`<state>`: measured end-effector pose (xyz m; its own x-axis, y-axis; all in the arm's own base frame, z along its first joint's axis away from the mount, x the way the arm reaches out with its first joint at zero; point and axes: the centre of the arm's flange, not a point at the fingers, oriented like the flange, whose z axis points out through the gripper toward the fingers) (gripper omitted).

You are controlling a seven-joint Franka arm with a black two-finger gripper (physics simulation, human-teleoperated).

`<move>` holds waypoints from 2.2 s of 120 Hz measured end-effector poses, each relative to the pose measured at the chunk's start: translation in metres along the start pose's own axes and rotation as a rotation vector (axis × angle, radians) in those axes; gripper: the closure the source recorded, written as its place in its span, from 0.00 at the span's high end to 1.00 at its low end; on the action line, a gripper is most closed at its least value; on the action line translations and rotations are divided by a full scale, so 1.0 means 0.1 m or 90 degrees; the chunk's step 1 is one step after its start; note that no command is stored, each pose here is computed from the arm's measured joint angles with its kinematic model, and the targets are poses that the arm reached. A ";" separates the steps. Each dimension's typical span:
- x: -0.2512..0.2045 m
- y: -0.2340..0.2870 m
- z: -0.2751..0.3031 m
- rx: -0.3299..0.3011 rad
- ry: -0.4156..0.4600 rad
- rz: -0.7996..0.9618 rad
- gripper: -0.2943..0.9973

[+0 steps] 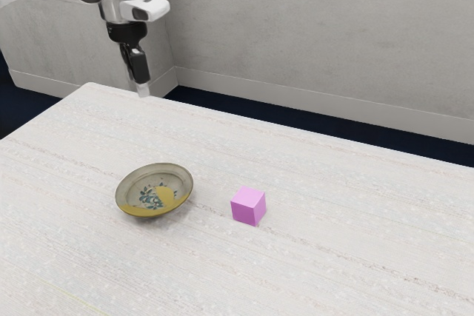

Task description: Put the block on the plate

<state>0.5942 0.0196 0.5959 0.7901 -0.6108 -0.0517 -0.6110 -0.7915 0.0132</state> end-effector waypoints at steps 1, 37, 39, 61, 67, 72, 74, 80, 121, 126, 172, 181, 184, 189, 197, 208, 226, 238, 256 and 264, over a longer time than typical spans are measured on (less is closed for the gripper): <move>0.00 0.00 0.00 0.000 0.000 0.001 0.77; 0.08 0.05 0.09 -0.008 -0.005 0.036 0.77; 0.11 0.06 0.11 -0.010 -0.007 0.040 0.77; 0.56 0.58 0.45 -0.032 -0.008 0.094 0.77; 0.74 0.73 0.54 -0.030 -0.005 0.104 0.77; 0.88 0.82 0.68 -0.035 -0.005 0.108 0.77; 0.93 0.85 0.73 -0.037 -0.005 0.108 0.77; 1.04 0.93 0.87 -0.043 -0.003 0.102 0.77; 1.32 1.10 1.54 -0.045 0.037 -0.032 0.77; 1.38 1.08 1.69 -0.046 0.039 -0.053 0.77; 1.63 1.11 2.64 -0.051 0.047 -0.217 0.77; 1.69 1.08 2.78 -0.051 0.050 -0.242 0.77; 1.70 1.06 2.81 -0.050 0.053 -0.251 0.77; 1.71 1.04 2.86 -0.050 0.056 -0.264 0.77; 1.72 1.02 2.94 -0.050 0.057 -0.283 0.77; 1.72 0.96 3.07 -0.048 0.053 -0.307 0.77; 1.76 0.93 3.23 -0.048 0.048 -0.334 0.77; 1.76 0.93 3.35 -0.050 0.039 -0.348 0.77; 1.78 0.92 3.38 -0.051 0.041 -0.365 0.68; 1.80 0.91 3.33 -0.051 0.047 -0.372 0.57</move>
<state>0.6646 -0.1557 0.2552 0.9975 -0.0703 -0.0032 -0.0699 -0.9945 0.0783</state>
